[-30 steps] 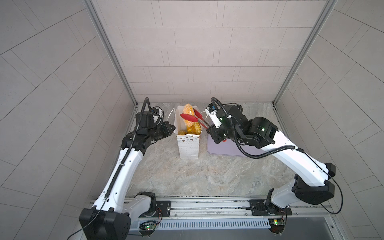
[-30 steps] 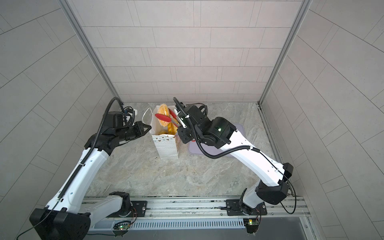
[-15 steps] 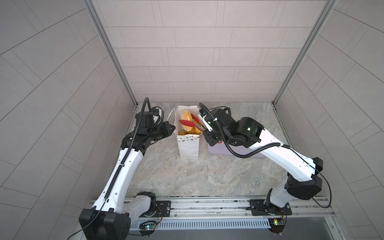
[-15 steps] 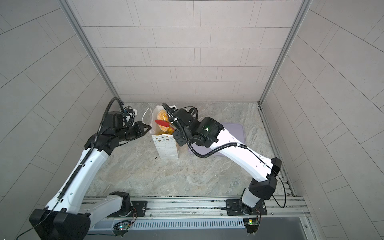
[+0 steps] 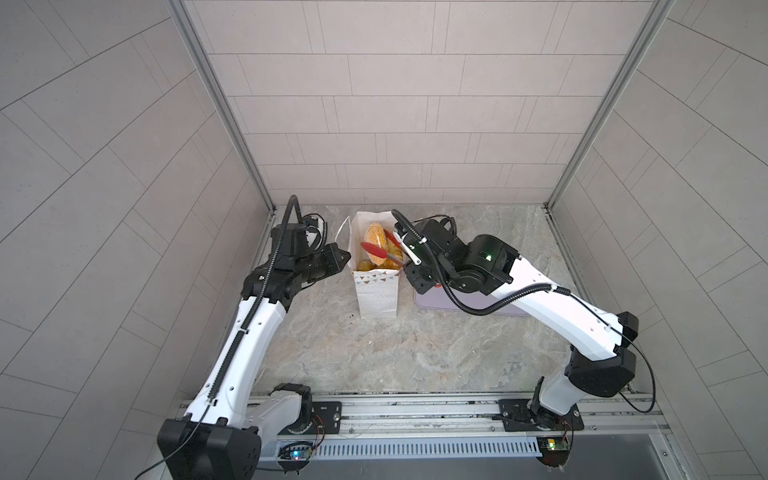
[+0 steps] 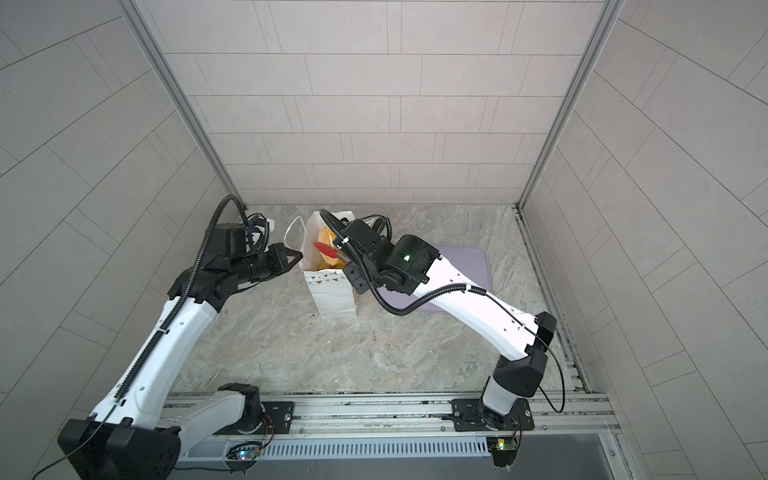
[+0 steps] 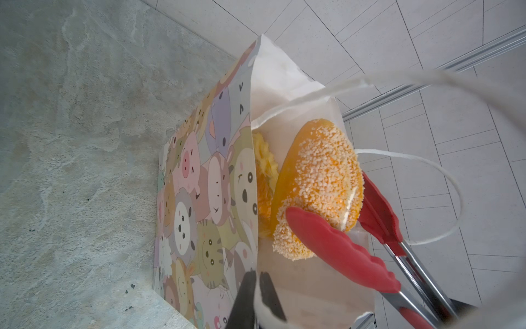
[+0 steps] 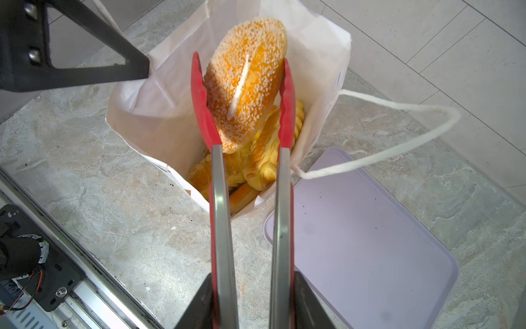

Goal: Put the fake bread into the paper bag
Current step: 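Lower the bun into the bag and open the tongs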

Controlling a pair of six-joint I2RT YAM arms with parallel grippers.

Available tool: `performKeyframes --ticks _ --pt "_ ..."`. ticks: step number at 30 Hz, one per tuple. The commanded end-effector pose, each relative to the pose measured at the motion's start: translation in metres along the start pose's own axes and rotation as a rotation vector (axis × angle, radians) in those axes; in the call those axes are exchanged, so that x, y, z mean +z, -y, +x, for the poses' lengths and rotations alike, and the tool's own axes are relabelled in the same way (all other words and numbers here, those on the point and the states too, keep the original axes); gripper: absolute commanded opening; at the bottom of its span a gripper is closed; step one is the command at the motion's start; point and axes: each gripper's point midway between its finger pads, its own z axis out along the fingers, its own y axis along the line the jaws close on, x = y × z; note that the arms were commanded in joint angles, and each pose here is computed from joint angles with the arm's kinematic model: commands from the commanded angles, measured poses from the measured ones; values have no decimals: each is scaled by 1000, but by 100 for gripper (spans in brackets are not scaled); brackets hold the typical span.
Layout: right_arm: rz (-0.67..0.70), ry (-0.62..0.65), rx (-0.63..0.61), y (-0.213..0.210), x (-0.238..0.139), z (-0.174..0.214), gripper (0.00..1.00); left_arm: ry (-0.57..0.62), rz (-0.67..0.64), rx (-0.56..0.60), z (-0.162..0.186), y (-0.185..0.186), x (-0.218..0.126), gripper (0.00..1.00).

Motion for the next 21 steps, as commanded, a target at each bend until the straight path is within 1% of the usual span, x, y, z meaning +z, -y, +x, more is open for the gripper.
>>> performKeyframes --ticks 1,15,21 --pt "12 57 8 3 -12 -14 42 19 13 13 -3 6 -8 8" --pt "0 75 14 3 -18 -19 51 19 15 15 -3 7 -8 8" --pt "-3 81 15 2 -20 -21 52 23 15 16 -5 7 -9 9"
